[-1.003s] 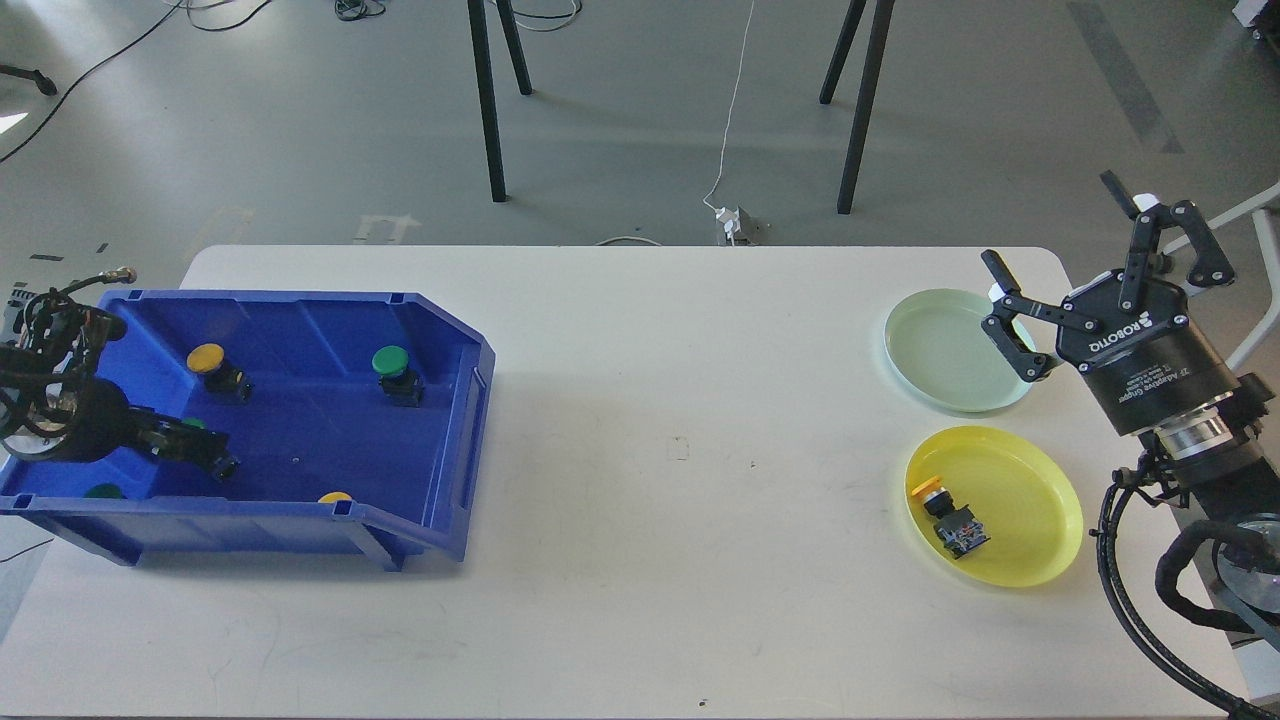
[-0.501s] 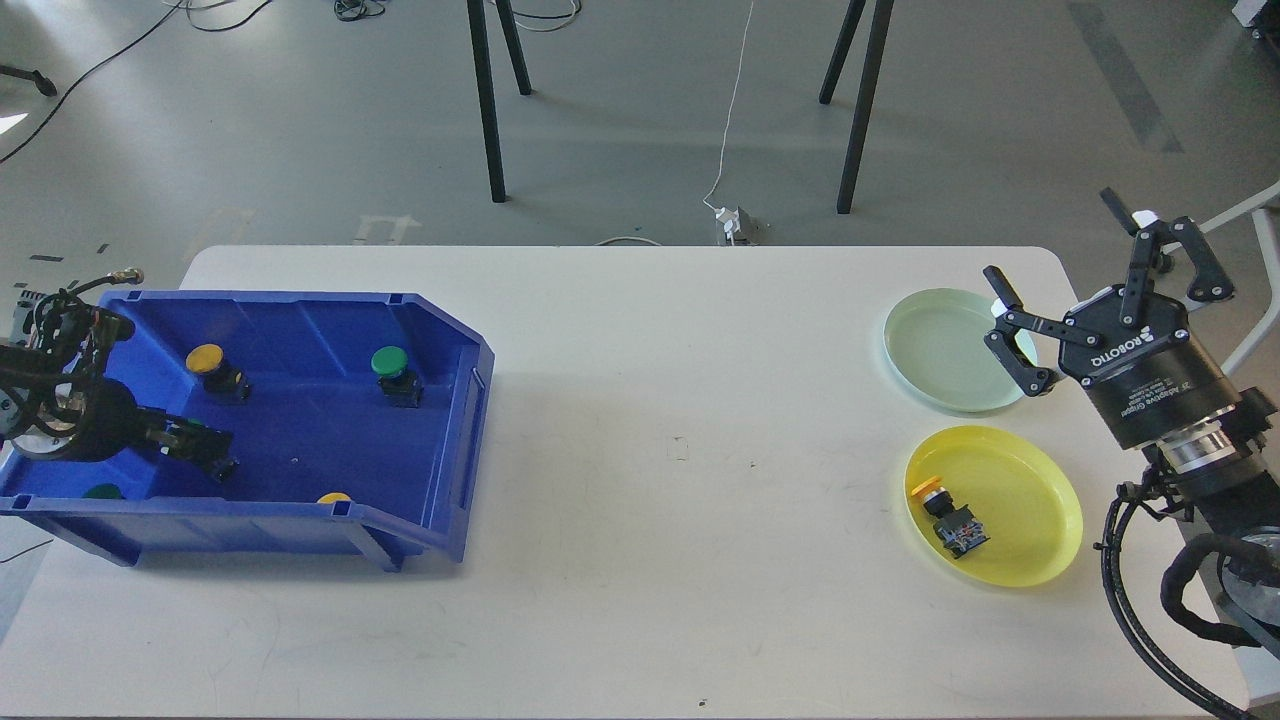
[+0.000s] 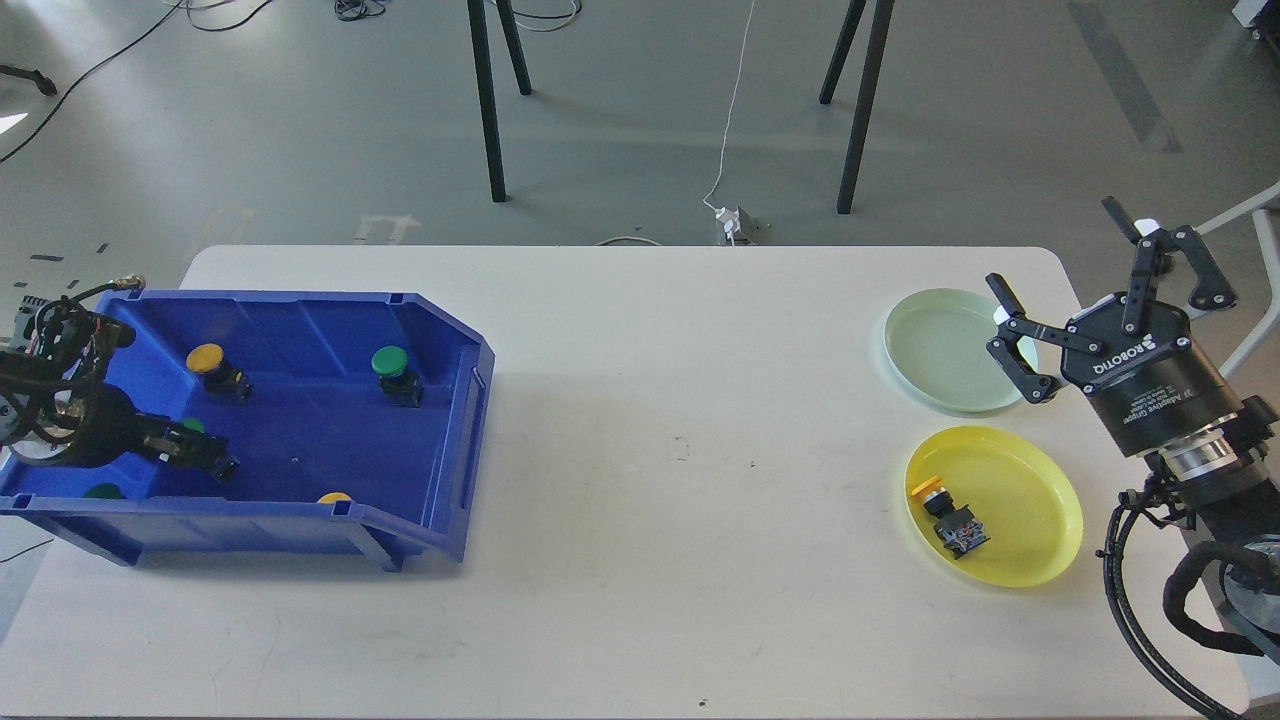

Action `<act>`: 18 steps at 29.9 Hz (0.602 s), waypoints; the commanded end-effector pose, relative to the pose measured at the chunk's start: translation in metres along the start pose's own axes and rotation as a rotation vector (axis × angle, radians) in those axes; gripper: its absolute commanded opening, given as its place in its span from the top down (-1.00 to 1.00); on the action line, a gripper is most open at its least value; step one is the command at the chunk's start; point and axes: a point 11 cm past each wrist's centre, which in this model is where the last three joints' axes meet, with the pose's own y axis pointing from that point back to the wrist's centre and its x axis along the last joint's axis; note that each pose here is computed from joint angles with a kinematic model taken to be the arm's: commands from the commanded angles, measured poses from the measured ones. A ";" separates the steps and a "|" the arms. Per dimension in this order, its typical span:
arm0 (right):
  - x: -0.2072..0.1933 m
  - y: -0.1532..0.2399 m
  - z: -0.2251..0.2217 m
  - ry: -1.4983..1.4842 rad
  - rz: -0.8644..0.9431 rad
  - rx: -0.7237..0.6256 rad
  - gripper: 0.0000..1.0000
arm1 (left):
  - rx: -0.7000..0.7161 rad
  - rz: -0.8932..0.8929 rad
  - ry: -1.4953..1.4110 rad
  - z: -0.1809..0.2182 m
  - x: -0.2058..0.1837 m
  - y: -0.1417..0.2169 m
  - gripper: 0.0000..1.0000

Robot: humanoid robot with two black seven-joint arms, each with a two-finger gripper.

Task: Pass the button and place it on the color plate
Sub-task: 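Lower the left gripper into the bin onto a green button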

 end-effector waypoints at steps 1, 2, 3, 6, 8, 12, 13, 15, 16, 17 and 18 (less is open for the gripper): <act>0.000 0.001 0.000 0.000 0.002 0.000 -0.96 | 0.000 -0.001 -0.002 0.000 0.000 0.000 -0.34; 0.000 0.001 0.000 0.000 0.002 0.000 -0.96 | 0.000 0.001 -0.002 0.000 0.000 0.000 -0.32; 0.000 0.001 0.000 -0.001 0.001 0.001 -0.96 | 0.000 0.003 -0.002 0.000 0.001 0.000 -0.30; 0.001 0.001 0.000 0.000 0.005 0.000 -0.96 | -0.004 0.005 -0.005 0.001 0.002 0.000 -0.18; 0.002 0.003 0.002 -0.002 0.010 -0.003 -0.96 | -0.005 0.006 -0.007 0.002 0.002 0.000 -0.01; 0.003 0.004 0.002 -0.003 0.012 -0.004 -0.96 | -0.009 0.009 -0.013 0.004 0.001 -0.002 0.26; 0.004 0.005 0.003 -0.003 0.016 -0.005 -0.96 | -0.009 0.006 -0.014 0.004 0.000 -0.002 0.36; 0.005 0.006 0.003 -0.002 0.019 -0.005 -0.96 | -0.009 0.006 -0.014 0.004 0.000 -0.002 0.56; 0.005 0.006 0.003 -0.001 0.020 -0.005 -0.96 | -0.009 0.006 -0.014 0.004 0.000 -0.002 0.62; 0.005 0.006 0.003 -0.001 0.021 -0.006 -0.96 | -0.009 0.006 -0.014 0.004 0.000 -0.002 0.67; 0.005 0.006 0.003 -0.001 0.021 -0.006 -0.96 | -0.009 0.008 -0.014 0.004 0.001 -0.002 0.69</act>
